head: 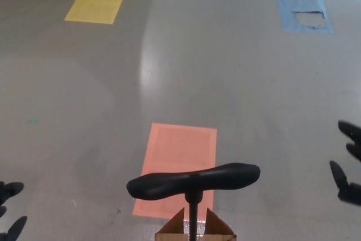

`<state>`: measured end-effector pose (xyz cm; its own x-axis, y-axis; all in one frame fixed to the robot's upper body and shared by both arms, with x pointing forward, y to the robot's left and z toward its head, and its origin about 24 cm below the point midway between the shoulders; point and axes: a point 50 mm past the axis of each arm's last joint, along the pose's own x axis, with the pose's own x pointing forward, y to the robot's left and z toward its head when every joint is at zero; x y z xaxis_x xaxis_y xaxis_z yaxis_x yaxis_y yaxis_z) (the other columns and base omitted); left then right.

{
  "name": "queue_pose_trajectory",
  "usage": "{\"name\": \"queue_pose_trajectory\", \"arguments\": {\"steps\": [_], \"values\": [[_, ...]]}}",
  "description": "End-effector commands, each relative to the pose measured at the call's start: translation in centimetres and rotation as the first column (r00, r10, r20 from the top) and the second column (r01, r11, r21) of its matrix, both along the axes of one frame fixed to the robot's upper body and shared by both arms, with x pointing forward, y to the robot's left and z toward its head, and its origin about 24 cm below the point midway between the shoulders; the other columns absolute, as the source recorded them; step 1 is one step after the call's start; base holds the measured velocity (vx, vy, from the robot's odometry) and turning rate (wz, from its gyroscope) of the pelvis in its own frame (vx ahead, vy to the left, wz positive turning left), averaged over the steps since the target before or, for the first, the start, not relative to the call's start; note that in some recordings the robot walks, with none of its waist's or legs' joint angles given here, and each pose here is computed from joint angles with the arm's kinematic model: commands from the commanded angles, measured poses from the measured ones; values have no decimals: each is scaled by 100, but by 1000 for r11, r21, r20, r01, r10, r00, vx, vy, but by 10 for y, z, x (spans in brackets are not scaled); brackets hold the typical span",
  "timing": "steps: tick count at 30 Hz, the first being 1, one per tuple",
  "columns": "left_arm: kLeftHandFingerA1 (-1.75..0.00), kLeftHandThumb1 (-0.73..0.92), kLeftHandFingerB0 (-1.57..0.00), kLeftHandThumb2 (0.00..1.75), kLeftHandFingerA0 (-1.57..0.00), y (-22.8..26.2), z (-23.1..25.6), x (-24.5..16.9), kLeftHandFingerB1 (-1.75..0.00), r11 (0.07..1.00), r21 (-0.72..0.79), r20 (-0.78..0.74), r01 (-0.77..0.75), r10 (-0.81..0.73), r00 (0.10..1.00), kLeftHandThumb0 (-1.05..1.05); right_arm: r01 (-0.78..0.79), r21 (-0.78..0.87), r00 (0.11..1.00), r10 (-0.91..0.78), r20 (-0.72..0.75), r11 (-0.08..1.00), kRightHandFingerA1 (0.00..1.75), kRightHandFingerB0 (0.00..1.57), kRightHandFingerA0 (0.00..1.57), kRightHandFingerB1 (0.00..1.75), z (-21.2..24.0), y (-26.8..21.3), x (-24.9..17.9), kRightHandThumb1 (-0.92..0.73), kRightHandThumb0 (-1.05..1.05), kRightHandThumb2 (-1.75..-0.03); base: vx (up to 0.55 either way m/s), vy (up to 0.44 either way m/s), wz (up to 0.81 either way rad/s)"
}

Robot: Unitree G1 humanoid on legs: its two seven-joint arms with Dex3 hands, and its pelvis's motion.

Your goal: An air pump is kept on top of a storage box on the floor and the robot uses its right hand to press down on the handle of the pump to compress it

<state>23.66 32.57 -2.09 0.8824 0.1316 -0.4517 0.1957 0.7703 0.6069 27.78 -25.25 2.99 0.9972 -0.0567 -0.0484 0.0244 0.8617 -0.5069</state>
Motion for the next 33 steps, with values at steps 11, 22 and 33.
{"name": "queue_pose_trajectory", "arguments": {"steps": [11,22,33], "values": [[-48,63,0,115,0,6,21,10,-47,995,24,61,100,-102,993,-33,-268,-424,93,461,882,865,25,12,13,24,283,110,-127,-85,-80,-68,0,0,0],[-33,92,-15,70,-13,7,13,4,-29,995,19,31,93,-93,995,-67,-320,-613,179,682,709,722,18,0,0,18,288,145,-115,-83,-79,-121,0,0,0],[-49,66,0,118,0,5,19,5,-47,986,72,35,149,-152,988,-32,-325,-722,241,791,562,611,12,0,0,12,295,168,-106,-89,-90,-124,0,0,0]]}}
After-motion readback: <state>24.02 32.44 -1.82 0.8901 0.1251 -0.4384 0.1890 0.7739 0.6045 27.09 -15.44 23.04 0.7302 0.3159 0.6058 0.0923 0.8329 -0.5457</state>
